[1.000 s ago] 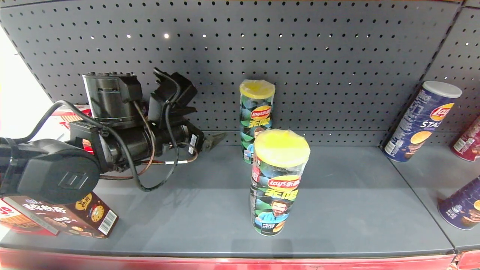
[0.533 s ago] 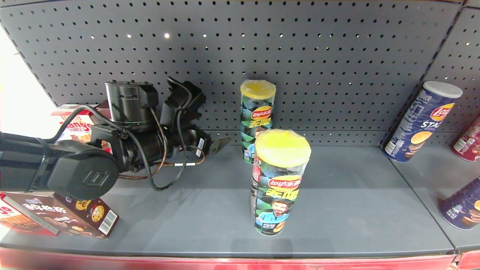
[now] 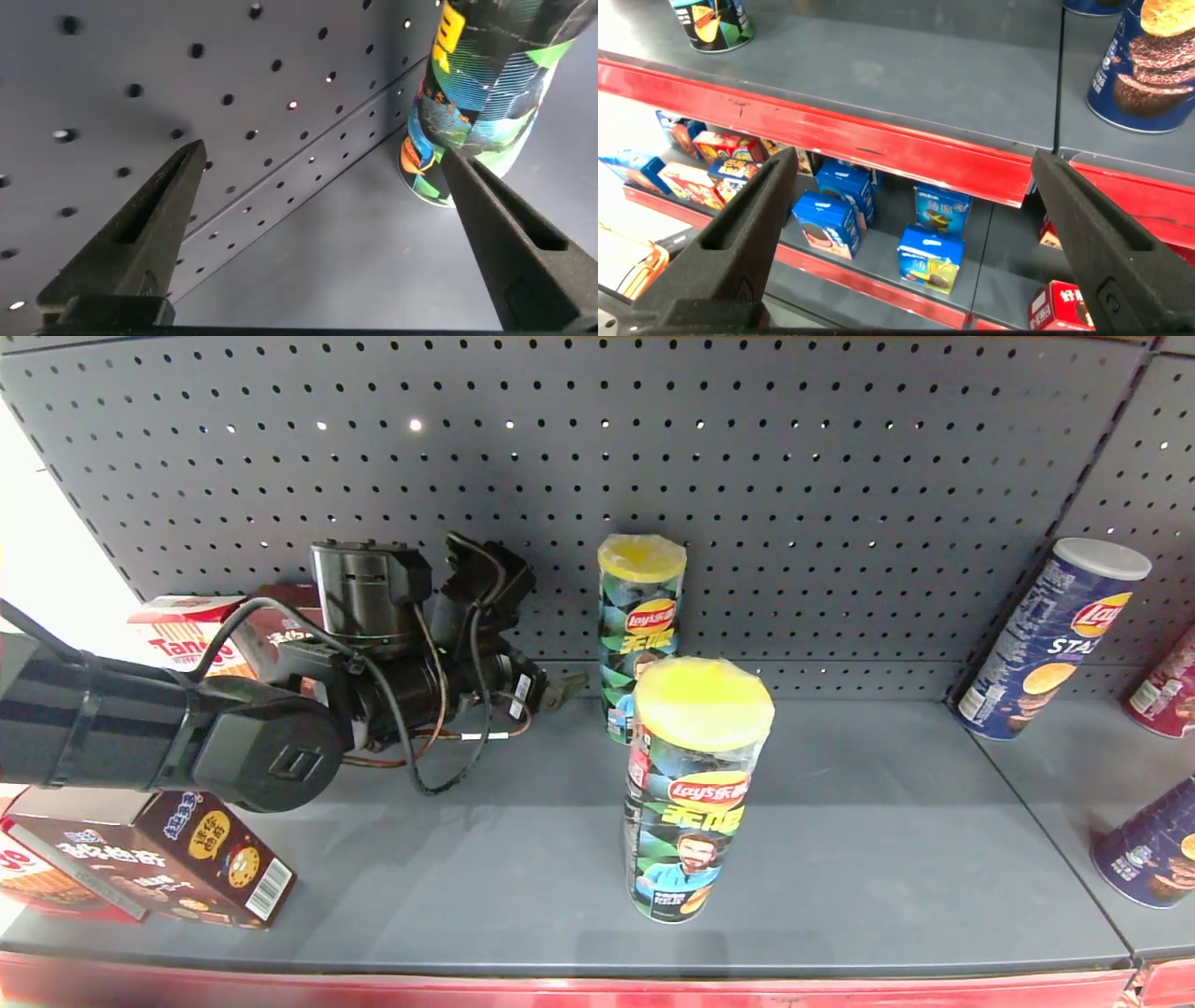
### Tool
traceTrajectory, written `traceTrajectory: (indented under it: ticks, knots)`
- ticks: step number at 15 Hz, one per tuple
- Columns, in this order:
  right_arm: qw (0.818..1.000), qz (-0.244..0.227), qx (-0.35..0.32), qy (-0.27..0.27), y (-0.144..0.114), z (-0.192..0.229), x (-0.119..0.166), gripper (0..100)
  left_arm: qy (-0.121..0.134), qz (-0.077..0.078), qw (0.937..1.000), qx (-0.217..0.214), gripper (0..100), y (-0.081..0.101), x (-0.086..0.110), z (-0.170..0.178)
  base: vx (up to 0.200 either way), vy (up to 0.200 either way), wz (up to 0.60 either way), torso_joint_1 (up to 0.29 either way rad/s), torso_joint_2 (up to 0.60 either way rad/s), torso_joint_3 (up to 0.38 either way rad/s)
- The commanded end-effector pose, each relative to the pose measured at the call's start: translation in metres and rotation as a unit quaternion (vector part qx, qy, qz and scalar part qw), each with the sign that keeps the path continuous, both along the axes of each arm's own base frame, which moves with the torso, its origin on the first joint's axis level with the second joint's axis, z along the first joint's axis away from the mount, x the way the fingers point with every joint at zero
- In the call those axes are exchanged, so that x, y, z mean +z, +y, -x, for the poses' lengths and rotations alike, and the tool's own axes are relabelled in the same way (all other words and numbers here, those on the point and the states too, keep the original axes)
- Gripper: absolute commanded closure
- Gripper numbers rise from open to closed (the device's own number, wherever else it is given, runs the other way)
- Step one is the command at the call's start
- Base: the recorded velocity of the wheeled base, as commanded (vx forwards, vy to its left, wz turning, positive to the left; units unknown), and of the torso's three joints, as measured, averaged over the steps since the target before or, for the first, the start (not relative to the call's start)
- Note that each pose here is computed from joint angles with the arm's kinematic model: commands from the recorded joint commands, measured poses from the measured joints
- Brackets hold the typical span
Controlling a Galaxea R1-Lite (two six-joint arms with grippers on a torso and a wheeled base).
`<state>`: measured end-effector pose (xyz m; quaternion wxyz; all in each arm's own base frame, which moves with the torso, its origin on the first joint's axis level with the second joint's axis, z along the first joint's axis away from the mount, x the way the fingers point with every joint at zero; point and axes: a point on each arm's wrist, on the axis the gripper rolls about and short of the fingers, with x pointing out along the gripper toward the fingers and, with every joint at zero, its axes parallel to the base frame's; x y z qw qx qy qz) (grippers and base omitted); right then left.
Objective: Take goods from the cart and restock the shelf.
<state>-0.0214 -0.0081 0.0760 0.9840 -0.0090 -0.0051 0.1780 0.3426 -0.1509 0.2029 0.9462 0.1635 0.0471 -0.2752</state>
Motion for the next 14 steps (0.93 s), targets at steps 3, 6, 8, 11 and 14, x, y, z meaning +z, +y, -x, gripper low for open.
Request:
traceTrajectory:
  ticks: [3,6,8,11,14]
  knots:
    - [1.000,0.000,0.000,0.000,0.000,0.000,0.000,0,0.007,-0.003,1.0000,-0.001,0,-0.005,-0.008,-0.009,0.000,0.000,0.00,0.000,0.00,0.000]
    - [1.000,0.000,0.000,0.000,0.000,0.000,0.000,0,0.004,-0.003,1.0000,0.002,0,-0.009,-0.009,-0.013,0.000,0.000,0.00,0.000,0.00,0.000]
    - [1.000,0.000,0.000,0.000,0.000,0.000,0.000,0,0.004,-0.003,1.0000,0.002,0,-0.009,-0.010,-0.015,0.000,0.000,0.00,0.000,0.00,0.000]
    - [1.000,0.000,0.000,0.000,0.000,0.000,0.000,0,0.004,-0.003,1.0000,0.001,0,-0.011,-0.011,-0.017,0.000,0.000,0.00,0.000,0.00,0.000]
    - [1.000,0.000,0.000,0.000,0.000,0.000,0.000,0,0.002,-0.003,1.0000,-0.004,0,-0.014,-0.011,-0.015,0.000,0.000,0.00,0.000,0.00,0.000]
